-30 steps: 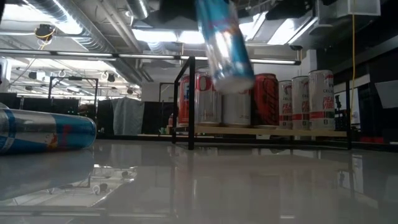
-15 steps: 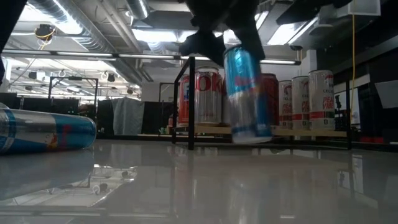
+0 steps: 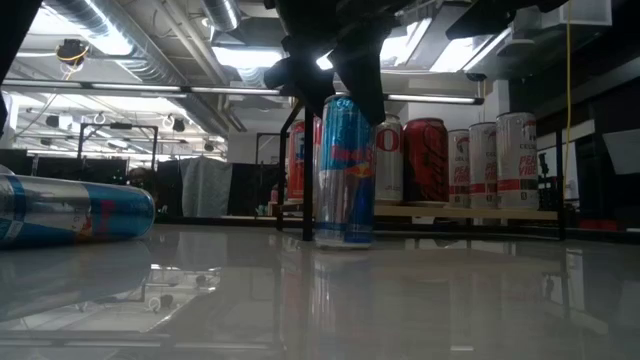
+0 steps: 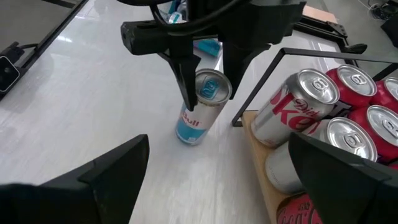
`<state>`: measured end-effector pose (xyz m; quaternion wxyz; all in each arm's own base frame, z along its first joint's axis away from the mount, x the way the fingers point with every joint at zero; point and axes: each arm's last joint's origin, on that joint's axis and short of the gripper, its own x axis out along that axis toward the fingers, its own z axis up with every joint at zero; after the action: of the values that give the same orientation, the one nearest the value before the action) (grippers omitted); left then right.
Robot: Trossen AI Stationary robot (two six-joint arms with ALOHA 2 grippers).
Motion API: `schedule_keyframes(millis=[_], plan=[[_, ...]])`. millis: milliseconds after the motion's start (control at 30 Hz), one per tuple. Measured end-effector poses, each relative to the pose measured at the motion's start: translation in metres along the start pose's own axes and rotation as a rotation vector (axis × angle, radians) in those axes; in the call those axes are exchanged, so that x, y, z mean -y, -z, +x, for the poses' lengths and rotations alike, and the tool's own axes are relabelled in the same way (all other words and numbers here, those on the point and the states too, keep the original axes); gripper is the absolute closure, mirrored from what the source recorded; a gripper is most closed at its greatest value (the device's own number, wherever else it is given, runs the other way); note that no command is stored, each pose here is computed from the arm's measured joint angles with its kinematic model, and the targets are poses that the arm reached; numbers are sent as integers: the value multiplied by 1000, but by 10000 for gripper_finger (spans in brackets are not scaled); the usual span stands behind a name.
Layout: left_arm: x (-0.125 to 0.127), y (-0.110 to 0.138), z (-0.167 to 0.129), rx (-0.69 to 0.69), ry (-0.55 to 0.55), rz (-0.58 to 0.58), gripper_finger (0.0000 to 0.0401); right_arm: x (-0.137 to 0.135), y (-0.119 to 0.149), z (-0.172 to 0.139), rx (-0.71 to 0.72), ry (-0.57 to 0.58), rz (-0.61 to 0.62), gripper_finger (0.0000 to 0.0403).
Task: Place canned beverage on shelf
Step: Put the right blue soda can on the shelf
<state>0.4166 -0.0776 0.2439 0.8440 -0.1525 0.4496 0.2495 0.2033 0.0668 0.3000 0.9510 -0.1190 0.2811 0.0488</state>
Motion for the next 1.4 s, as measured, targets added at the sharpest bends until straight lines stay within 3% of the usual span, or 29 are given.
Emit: schedule_keyframes(millis=[800,1167,1400], plan=[[1,0,0,-5,13,-3,147,0,0,0,0,0,0,27],[1,-1,-1,-2,19,-12,97,0,0,0,0,0,0,27],[-3,-7,-17,22,54,-29,93,0,0,0,2,0,1,27]])
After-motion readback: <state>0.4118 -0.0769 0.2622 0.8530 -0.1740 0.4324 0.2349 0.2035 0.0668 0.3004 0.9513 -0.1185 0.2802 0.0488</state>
